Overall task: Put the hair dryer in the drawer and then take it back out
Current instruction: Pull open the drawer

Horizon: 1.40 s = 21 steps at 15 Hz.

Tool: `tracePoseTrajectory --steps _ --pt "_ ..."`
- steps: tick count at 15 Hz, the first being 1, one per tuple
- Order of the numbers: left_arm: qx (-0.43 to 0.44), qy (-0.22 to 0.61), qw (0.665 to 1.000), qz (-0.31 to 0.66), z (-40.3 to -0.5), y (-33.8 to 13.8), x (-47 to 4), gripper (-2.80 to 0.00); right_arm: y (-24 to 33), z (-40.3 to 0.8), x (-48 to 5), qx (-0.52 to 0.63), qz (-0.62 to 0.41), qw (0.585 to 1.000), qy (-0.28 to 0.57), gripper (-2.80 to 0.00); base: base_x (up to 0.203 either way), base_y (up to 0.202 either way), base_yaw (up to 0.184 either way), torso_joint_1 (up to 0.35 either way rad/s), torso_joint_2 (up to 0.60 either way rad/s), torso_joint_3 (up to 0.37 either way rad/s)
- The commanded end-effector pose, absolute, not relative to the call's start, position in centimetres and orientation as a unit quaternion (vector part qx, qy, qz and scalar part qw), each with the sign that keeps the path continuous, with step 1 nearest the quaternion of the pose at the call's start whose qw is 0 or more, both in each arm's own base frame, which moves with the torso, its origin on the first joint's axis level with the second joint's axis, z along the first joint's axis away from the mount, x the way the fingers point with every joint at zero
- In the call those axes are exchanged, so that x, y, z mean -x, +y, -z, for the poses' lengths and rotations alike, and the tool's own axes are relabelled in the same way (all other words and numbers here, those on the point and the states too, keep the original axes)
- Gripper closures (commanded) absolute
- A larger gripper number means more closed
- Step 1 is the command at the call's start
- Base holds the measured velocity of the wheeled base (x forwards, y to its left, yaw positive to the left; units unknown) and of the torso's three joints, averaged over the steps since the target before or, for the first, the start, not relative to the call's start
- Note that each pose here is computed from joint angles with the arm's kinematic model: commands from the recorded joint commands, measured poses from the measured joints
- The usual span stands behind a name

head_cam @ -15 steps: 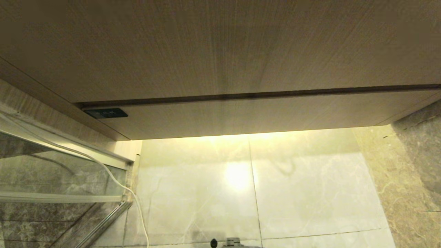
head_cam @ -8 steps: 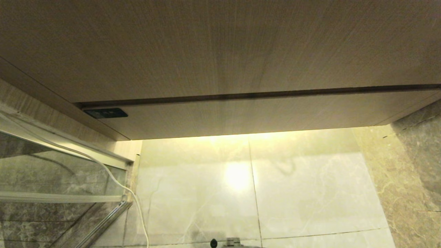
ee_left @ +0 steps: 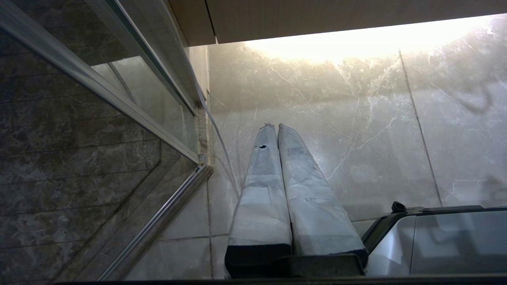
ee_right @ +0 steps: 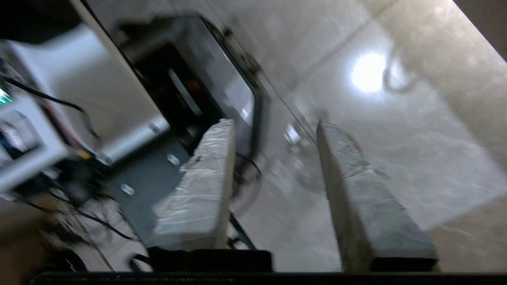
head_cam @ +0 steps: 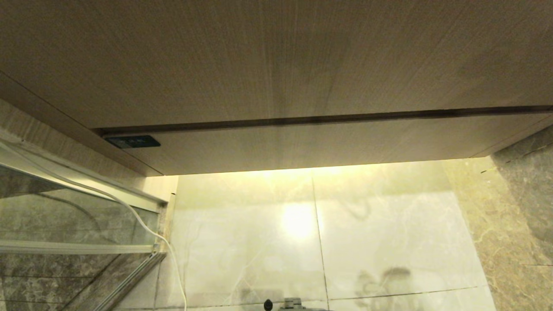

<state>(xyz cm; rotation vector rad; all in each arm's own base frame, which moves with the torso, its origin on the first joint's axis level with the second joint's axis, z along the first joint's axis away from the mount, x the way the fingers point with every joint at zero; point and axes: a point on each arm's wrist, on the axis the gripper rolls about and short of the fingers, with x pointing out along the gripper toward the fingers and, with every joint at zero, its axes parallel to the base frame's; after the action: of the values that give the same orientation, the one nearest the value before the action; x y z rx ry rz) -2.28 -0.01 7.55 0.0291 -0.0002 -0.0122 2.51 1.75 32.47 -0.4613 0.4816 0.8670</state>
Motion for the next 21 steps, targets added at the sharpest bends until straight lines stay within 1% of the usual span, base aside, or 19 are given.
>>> tracePoseTrajectory --steps 1,2,3,4,5,6,8,9,10,11,13,16,18,21 --pt "-0.015 0.000 1.000 0.006 -7.5 0.0 2.3 0.00 3.1 -31.2 -7.4 0.301 -0.401 0.813 0.297 -2.80 0.000 0.000 0.000 0.000 0.00 0.000" --pt "-0.015 0.001 1.000 0.006 -7.5 0.0 2.3 0.00 3.4 -30.7 -9.0 0.324 -0.381 0.804 0.321 -2.80 0.000 0.000 0.000 0.000 0.00 0.000" --pt "-0.015 0.000 1.000 0.006 -7.5 0.0 2.3 0.00 3.7 -30.2 -10.6 0.342 -0.365 0.803 0.324 -2.80 0.000 0.000 0.000 0.000 0.00 0.000" --pt "-0.015 0.001 1.000 0.006 -7.5 0.0 2.3 0.00 4.1 -29.7 -11.8 0.358 -0.357 0.808 0.303 -2.80 0.000 0.000 0.000 0.000 0.00 0.000" --pt "-0.015 0.000 1.000 0.006 -7.5 0.0 2.3 0.00 4.5 -29.1 -13.3 0.393 -0.348 0.810 0.262 -2.80 0.000 0.000 0.000 0.000 0.00 0.000" --pt "-0.015 0.001 1.000 0.007 -7.5 0.0 2.3 0.00 4.9 -28.9 -14.9 0.444 -0.330 0.808 0.200 -2.80 0.000 0.000 0.000 0.000 0.00 0.000" --pt "-0.015 0.001 1.000 0.006 -7.5 0.0 2.3 0.00 5.6 -27.3 -17.4 0.533 -0.284 0.791 0.099 -2.80 0.000 0.000 0.000 0.000 0.00 0.000" --pt "-0.015 0.001 1.000 0.006 -7.5 0.0 2.3 0.00 5.9 -26.1 -18.4 0.558 -0.267 0.783 0.064 -2.80 0.000 0.000 0.000 0.000 0.00 0.000" --pt "-0.015 0.001 1.000 0.006 -7.5 0.0 2.3 0.00 6.3 -25.0 -19.5 0.574 -0.264 0.774 0.040 -2.80 0.000 0.000 0.000 0.000 0.00 0.000" --pt "-0.015 0.001 1.000 0.006 -7.5 0.0 2.3 0.00 6.7 -24.2 -20.6 0.577 -0.282 0.766 0.020 -2.80 0.000 0.000 0.000 0.000 0.00 0.000" --pt "-0.015 0.000 1.000 0.006 -7.5 0.0 2.3 0.00 7.4 -23.5 -22.8 0.575 -0.309 0.756 -0.050 -2.80 0.000 0.000 0.000 0.000 0.00 0.000" --pt "-0.015 0.000 1.000 0.006 -7.5 0.0 2.3 0.00 7.7 -23.1 -25.1 0.583 -0.303 0.748 -0.097 -2.80 0.000 0.000 0.000 0.000 0.00 0.000" --pt "-0.015 0.000 1.000 0.006 -7.5 0.0 2.3 0.00 7.6 -22.9 -27.6 0.577 -0.293 0.757 -0.095 -2.80 0.000 0.000 0.000 0.000 0.00 0.000" --pt "-0.015 0.001 1.000 0.006 -7.5 0.0 2.3 0.00 7.3 -23.1 -28.3 0.575 -0.285 0.761 -0.097 -2.80 0.000 0.000 0.000 0.000 0.00 0.000"
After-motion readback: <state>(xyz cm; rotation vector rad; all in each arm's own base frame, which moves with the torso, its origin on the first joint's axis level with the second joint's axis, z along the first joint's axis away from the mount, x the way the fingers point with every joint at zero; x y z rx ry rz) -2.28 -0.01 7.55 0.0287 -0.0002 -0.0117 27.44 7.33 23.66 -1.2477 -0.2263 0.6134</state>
